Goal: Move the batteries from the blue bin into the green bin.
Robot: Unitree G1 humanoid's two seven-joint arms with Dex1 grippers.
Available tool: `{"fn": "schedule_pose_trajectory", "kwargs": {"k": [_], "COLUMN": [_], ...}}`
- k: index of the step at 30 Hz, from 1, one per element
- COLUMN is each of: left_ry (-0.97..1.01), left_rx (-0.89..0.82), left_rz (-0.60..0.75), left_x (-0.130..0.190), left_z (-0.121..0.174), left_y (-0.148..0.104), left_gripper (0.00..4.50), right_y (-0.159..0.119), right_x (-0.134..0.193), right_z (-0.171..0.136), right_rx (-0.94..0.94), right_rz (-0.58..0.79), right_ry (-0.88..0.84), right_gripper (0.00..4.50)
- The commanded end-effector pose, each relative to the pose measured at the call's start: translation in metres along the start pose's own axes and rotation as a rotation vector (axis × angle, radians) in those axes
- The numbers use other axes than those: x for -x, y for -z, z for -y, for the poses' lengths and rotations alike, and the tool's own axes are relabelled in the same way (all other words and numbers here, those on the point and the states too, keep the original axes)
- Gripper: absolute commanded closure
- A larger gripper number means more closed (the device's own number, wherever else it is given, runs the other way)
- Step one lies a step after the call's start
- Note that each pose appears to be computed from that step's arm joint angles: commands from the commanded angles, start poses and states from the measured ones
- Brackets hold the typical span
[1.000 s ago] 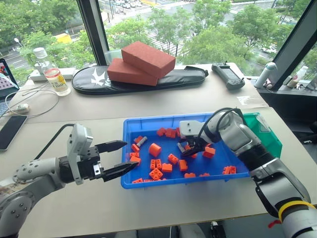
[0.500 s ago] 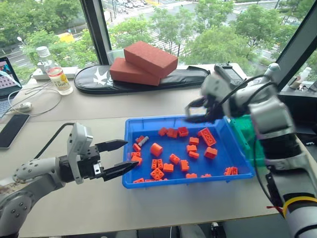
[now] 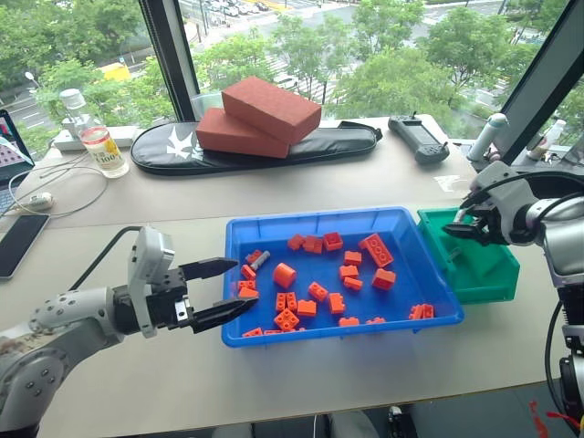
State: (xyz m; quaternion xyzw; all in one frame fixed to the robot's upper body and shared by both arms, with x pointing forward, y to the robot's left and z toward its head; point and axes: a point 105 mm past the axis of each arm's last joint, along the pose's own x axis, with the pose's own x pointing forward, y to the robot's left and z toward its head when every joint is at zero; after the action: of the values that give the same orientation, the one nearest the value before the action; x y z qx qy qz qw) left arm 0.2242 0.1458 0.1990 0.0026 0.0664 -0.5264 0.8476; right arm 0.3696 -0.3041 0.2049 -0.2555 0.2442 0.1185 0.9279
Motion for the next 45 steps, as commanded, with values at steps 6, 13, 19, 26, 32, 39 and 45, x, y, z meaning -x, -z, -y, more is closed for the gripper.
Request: {"fn": "schedule_pose_trajectory", "kwargs": {"k": [6, 13, 19, 26, 32, 39, 45], "left_ry": [0.007, -0.012, -0.074, -0.159, -0.162, -0.141, -0.134], "left_rx": [-0.037, -0.04, -0.039, -0.037, -0.039, -0.039, -0.044], "left_rz": [0.012, 0.012, 0.009, -0.013, -0.011, -0.004, -0.003], "left_x": [0.0, 0.003, 0.015, 0.037, 0.038, 0.032, 0.031], "left_z": [0.0, -0.002, -0.007, -0.01, -0.007, -0.003, -0.005], "left_y": [-0.007, -0.008, -0.008, -0.007, -0.008, -0.009, -0.011], "left_gripper": [0.0, 0.0, 0.0, 0.0, 0.0, 0.0, 0.0], "right_y": [-0.019, -0.111, -0.14, -0.131, -0.13, -0.134, -0.134], "right_x": [0.013, 0.034, 0.02, -0.01, -0.032, -0.047, -0.049], "right_z": [-0.007, -0.051, -0.202, -0.271, -0.289, -0.304, -0.32], "right_rx": [-0.027, -0.006, 0.103, 0.104, 0.092, 0.058, 0.082], "right_rz": [0.107, 0.482, 0.502, 0.391, 0.35, 0.346, 0.348], "right_ry": [-0.017, -0.237, -0.716, -0.751, -0.681, -0.647, -0.655], "right_gripper": [0.46, 0.07, 0.07, 0.07, 0.07, 0.07, 0.07]}}
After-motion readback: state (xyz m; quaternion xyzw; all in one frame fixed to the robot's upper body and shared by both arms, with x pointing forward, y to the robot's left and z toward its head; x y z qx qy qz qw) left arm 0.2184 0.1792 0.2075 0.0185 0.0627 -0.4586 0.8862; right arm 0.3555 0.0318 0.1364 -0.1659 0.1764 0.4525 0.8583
